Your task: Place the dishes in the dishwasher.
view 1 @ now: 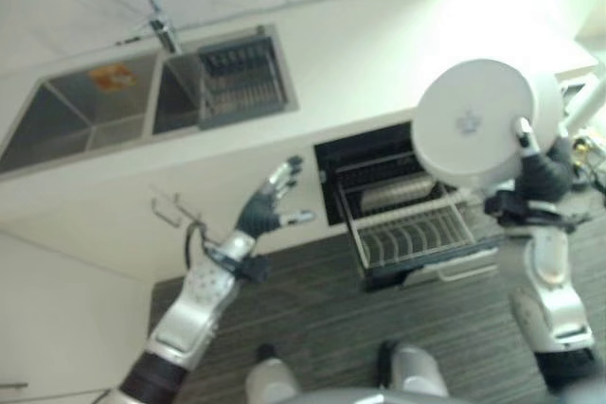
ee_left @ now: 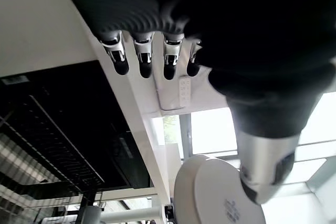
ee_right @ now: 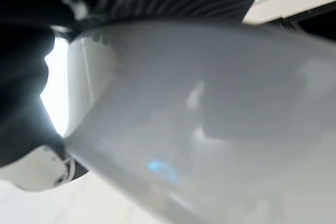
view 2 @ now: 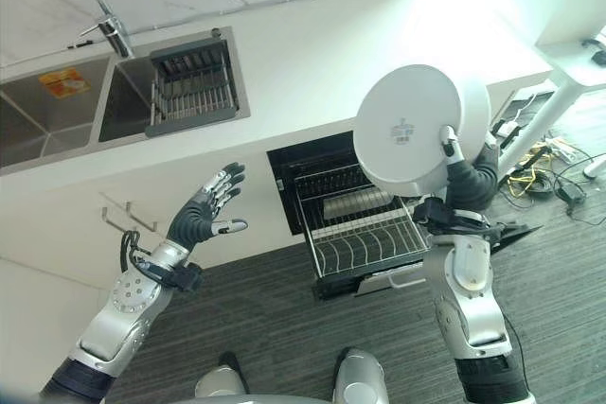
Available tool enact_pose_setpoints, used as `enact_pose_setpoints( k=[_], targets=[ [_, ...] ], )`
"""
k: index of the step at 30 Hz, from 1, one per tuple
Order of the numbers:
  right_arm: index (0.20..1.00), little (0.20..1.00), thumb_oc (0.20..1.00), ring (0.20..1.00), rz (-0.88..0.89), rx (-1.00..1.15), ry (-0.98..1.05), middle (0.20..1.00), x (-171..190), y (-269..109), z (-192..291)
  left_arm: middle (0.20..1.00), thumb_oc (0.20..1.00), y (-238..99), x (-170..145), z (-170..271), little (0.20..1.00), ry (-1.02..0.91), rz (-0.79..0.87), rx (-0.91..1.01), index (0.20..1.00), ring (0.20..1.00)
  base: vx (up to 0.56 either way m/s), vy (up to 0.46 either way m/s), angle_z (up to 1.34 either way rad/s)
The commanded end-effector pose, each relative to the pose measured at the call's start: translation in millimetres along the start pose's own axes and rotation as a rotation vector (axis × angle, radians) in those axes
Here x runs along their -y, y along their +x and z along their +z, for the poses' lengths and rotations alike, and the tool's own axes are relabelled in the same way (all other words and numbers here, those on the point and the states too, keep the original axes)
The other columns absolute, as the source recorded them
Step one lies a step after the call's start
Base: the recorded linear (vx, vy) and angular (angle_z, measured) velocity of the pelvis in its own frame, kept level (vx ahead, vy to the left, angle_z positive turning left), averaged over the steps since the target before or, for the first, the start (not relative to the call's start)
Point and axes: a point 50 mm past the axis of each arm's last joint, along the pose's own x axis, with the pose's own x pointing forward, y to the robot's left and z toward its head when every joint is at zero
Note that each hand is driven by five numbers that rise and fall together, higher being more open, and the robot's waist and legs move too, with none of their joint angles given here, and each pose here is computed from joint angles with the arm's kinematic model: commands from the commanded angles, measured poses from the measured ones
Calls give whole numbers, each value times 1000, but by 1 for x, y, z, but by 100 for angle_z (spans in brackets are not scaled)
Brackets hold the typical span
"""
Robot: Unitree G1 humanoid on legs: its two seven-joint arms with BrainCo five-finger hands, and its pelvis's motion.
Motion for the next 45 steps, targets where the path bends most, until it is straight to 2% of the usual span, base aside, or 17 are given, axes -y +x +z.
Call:
enact_pose_setpoints(
  k=[1,2,5,10,14,22,27,31,35,45],
  targets=[
    [200,200,200,200,-9,327,-270,200,-5,8,42,1000,1000,-11,-6,-11,1000,-120,33,-62,1000,1000,96,142,7],
    [200,200,200,200,-41,443,-521,200,-5,10,43,1000,1000,-22,-7,-40,1000,-127,82,-173,1000,1000,96,148,14],
    [200,200,200,200,-74,470,-796,200,7,18,34,1000,1000,-45,-13,-86,1000,-68,137,-352,1000,1000,34,88,6],
    [200,200,200,200,-39,469,-1054,200,28,18,23,1000,1000,-76,-19,-122,1000,-22,174,-503,1000,1000,16,0,8],
    [200,200,200,200,52,360,-1243,200,47,10,-6,1000,1000,-94,-23,-136,1000,2,198,-566,1000,1000,1,-14,2],
    [200,200,200,200,279,88,-1343,200,54,-16,-72,1000,1000,-112,-25,-151,1000,-10,239,-640,1000,1000,18,-18,6],
    [200,200,200,200,421,-94,-1307,200,51,-38,-107,1000,1000,-116,-25,-154,1000,-23,246,-662,1000,1000,55,-11,5],
    [200,200,200,200,483,-175,-1332,200,51,-37,-120,1000,1000,-115,-24,-153,1000,-11,219,-671,1000,1000,54,-13,6],
    [200,200,200,200,488,-215,-1371,200,57,-29,-123,1000,1000,-118,-27,-153,1000,-3,213,-680,1000,1000,44,-3,10],
    [200,200,200,200,353,-403,-1446,200,89,-13,-133,1000,1000,-125,-27,-155,1000,33,192,-698,1000,1000,43,-21,8]
  ],
)
